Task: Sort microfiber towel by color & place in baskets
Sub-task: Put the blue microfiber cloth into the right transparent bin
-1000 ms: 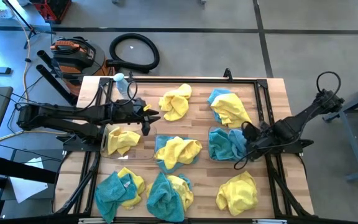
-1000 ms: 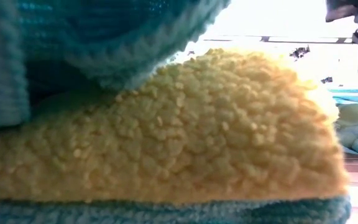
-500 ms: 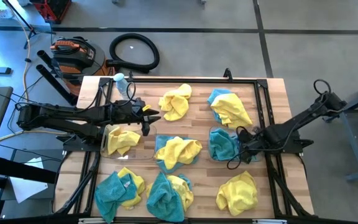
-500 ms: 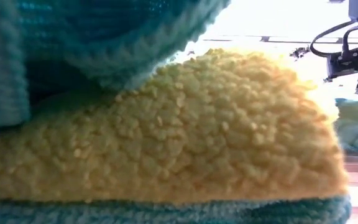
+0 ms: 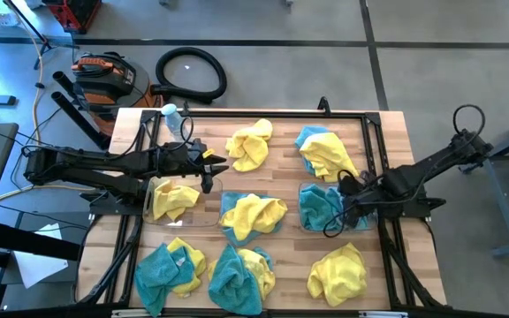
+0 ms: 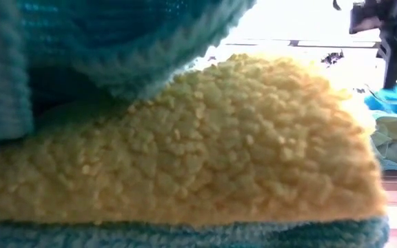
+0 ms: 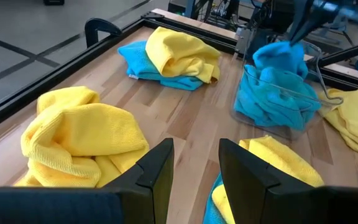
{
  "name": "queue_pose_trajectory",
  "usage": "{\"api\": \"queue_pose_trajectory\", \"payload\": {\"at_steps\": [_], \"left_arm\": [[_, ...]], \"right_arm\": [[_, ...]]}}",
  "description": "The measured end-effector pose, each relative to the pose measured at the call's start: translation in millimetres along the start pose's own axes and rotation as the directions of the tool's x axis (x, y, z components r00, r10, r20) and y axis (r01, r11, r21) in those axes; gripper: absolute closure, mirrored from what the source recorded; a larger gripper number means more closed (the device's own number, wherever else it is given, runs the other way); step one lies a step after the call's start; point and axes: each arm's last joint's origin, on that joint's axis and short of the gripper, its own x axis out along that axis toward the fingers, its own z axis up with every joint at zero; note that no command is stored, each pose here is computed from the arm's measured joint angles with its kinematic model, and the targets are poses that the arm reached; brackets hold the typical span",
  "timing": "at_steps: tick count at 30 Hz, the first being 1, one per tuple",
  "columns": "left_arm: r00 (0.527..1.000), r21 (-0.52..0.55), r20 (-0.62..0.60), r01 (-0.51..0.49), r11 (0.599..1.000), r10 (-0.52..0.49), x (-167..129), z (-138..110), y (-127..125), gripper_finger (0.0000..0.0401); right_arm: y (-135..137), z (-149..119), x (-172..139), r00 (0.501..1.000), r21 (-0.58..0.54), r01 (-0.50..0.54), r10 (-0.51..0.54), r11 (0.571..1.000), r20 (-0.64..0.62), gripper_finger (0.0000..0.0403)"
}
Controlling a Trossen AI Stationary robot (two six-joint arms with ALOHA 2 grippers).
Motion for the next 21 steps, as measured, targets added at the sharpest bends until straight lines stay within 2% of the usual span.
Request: {"api": "queue_pose_trajectory", "payload": {"at_steps": [4,9,16,21], "left_arm": [[1.0,0.0,0.0,0.0,1.0,0.0,0.0,0.0,0.0,0.0284],[1.0,0.001,-0.006,-0.001,1.0,0.001,0.0,-0.6,0.1,0.0284],[1.0,0.002,-0.009,-0.002,1.0,0.002,0.0,-0.9,0.2,0.0284],[1.0,0.002,-0.011,-0.002,1.0,0.002,0.0,-1.1,0.3,0.0284]], "right_arm": [[1.0,9.1,-16.5,0.997,-0.003,0.007,-0.007,1.0,0.075,0.04],[2.0,7.9,-18.5,0.999,0.021,-0.036,0.036,0.999,0.017,0.04],[-4.4,-13.8,24.6,0.997,0.088,0.027,-0.022,0.996,-0.067,0.04],[-2.6,-29.5,61.7,0.99,0.12,-0.079,0.091,0.99,-0.103,0.0389]]}}
